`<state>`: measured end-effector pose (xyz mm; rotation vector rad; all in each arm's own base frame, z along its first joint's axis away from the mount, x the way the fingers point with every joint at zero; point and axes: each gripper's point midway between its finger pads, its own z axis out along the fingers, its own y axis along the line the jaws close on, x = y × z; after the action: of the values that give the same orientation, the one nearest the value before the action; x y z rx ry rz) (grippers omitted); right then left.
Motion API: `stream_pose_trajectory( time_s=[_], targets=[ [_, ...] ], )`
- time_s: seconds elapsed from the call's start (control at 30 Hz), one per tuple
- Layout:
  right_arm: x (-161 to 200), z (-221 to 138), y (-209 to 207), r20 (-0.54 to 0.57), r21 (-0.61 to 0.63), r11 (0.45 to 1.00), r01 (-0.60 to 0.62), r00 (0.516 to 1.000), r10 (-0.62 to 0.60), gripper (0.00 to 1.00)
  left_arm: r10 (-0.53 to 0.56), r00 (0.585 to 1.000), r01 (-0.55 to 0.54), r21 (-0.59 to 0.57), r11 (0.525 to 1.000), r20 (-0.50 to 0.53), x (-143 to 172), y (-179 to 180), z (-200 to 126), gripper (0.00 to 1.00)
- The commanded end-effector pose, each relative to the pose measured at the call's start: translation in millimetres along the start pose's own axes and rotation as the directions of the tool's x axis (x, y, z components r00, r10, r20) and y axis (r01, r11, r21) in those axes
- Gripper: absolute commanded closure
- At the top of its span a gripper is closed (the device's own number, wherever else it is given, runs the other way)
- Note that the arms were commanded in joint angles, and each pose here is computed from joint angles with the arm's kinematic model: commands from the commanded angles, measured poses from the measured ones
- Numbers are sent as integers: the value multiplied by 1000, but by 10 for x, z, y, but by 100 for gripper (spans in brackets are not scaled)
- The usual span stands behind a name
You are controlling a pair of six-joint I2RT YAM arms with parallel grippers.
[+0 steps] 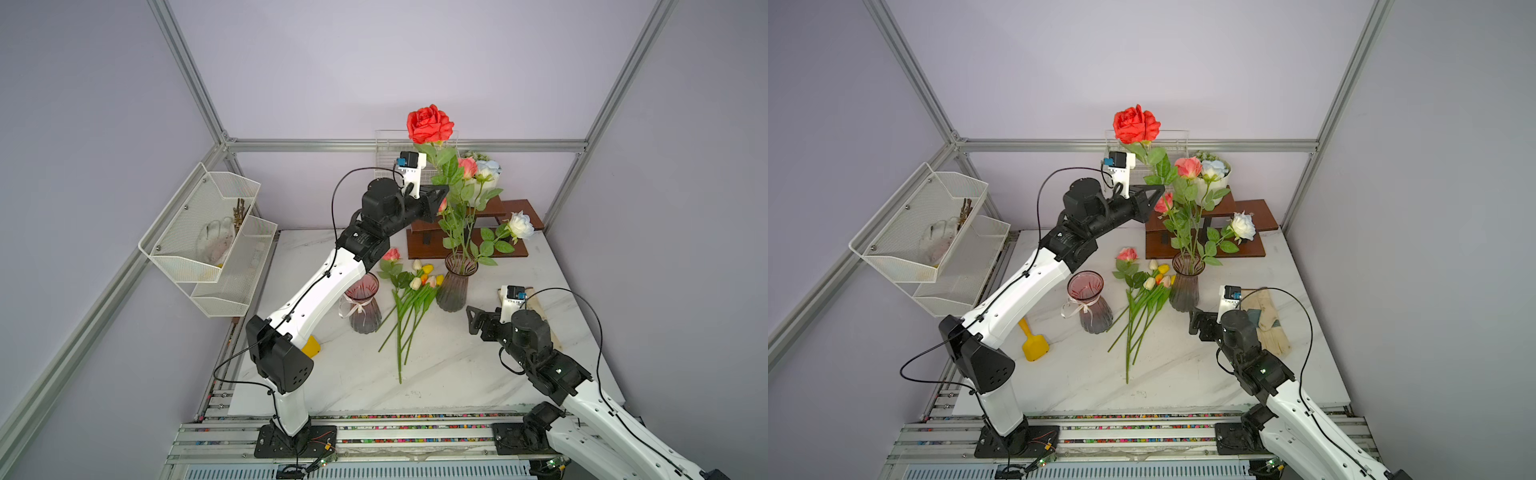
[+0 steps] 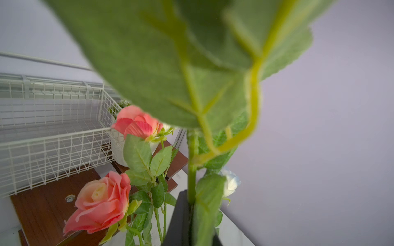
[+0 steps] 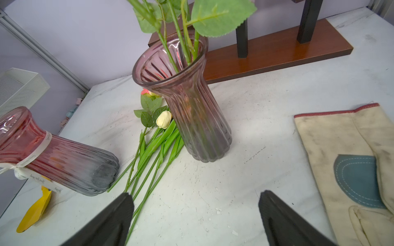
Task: Arrange the flowers in different vases according to their variety
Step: Insert the flower into the vase.
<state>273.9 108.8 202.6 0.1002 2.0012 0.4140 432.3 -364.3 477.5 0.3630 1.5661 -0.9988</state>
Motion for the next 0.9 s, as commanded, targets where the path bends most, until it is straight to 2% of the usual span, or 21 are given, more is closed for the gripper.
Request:
stream_pose_trajectory(
  time_s=[0.0,0.2,0.33,0.37,0.4,0.47,0.5,0.57,0.63,0.87],
  targets=[
    [13,-23,-36,1,14,1000,19,1000,-19,3,62,998,-62,-31,998,19,-43,-11,58,100],
    [53,6,5,-14,-12,1000,23,1000,-23,3,104,991,-112,-92,989,-90,467,165,313,100],
    [69,26,108,-29,-65,998,15,999,-17,3,109,980,-122,-71,990,-164,786,107,418,100],
    [68,31,159,-34,-92,996,13,999,-16,4,111,976,-123,-56,991,-190,860,62,429,94],
    [75,40,221,-42,-122,992,12,999,-17,4,114,969,-127,-44,991,-218,936,22,428,78],
    [106,60,368,-70,-195,981,6,997,-20,7,121,959,-135,-38,990,-255,1001,-25,377,39],
    [125,70,422,-88,-220,975,0,996,-20,8,125,956,-141,-42,989,-267,1015,-24,332,27],
    [184,112,569,-136,-282,959,-26,991,-13,12,133,951,-158,-71,985,-278,985,-8,180,12],
    [244,154,689,-171,-325,944,-51,985,-6,15,142,952,-174,-98,980,-271,904,-2,-6,0],
    [479,300,1095,-268,-375,925,-56,962,-51,24,174,961,-214,-181,960,-215,619,-47,-844,0]
  ],
)
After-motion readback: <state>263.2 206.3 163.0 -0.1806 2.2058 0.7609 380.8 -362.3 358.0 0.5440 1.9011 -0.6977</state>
